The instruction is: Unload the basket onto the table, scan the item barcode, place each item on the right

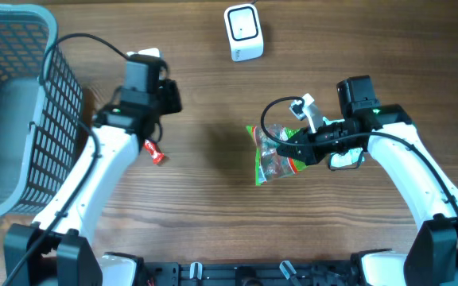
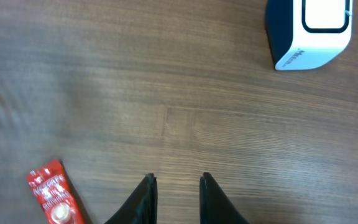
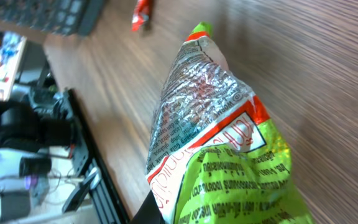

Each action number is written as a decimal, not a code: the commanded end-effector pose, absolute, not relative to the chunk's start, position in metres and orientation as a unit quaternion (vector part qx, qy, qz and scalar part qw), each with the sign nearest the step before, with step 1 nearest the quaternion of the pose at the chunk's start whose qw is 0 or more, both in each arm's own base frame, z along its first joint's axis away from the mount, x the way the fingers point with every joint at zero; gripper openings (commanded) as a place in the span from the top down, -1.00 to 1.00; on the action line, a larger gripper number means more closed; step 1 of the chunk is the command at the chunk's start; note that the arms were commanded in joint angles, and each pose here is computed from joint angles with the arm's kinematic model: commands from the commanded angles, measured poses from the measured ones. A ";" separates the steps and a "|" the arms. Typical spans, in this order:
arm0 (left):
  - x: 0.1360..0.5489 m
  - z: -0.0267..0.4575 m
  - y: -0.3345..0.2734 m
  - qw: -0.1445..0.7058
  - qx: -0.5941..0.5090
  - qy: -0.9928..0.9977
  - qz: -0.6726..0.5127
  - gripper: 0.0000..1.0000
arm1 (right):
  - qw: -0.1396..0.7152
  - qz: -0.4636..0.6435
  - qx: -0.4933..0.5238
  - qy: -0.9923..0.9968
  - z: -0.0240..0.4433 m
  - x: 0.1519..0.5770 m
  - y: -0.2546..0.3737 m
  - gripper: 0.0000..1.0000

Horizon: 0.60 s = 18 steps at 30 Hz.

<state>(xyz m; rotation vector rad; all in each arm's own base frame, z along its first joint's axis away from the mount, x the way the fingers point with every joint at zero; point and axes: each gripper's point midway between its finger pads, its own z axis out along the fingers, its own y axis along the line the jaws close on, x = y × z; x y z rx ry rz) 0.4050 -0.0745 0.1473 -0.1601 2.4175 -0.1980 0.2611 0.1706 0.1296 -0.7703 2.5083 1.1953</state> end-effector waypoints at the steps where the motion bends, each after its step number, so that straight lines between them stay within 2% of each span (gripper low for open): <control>1: 0.410 0.157 -0.066 0.356 -0.009 0.925 -0.133 0.28 | 0.176 0.450 -0.320 0.815 0.160 0.262 0.184 0.91; 4: 0.413 0.158 -0.049 0.359 -0.028 0.924 -0.128 0.11 | 0.173 0.450 -0.319 0.816 0.160 0.261 0.183 0.92; 5: 0.413 0.157 -0.045 0.359 -0.033 0.924 -0.125 -0.22 | 0.173 0.449 -0.319 0.817 0.159 0.261 0.183 0.91; 6: 0.413 0.157 -0.042 0.359 -0.036 0.924 -0.124 -0.76 | 0.174 0.447 -0.320 0.817 0.159 0.261 0.183 0.92; 7: 0.413 0.156 -0.040 0.357 -0.038 0.925 -0.124 -1.00 | 0.175 0.446 -0.320 0.817 0.159 0.262 0.183 0.91; 13: 0.409 0.153 -0.040 0.347 -0.039 0.929 -0.123 -1.00 | 0.161 0.367 -0.250 0.881 0.154 0.287 0.164 0.92; 18: 0.409 0.153 -0.040 0.347 -0.040 0.929 -0.123 -1.00 | 0.173 0.307 -0.251 0.902 0.199 0.301 0.150 0.92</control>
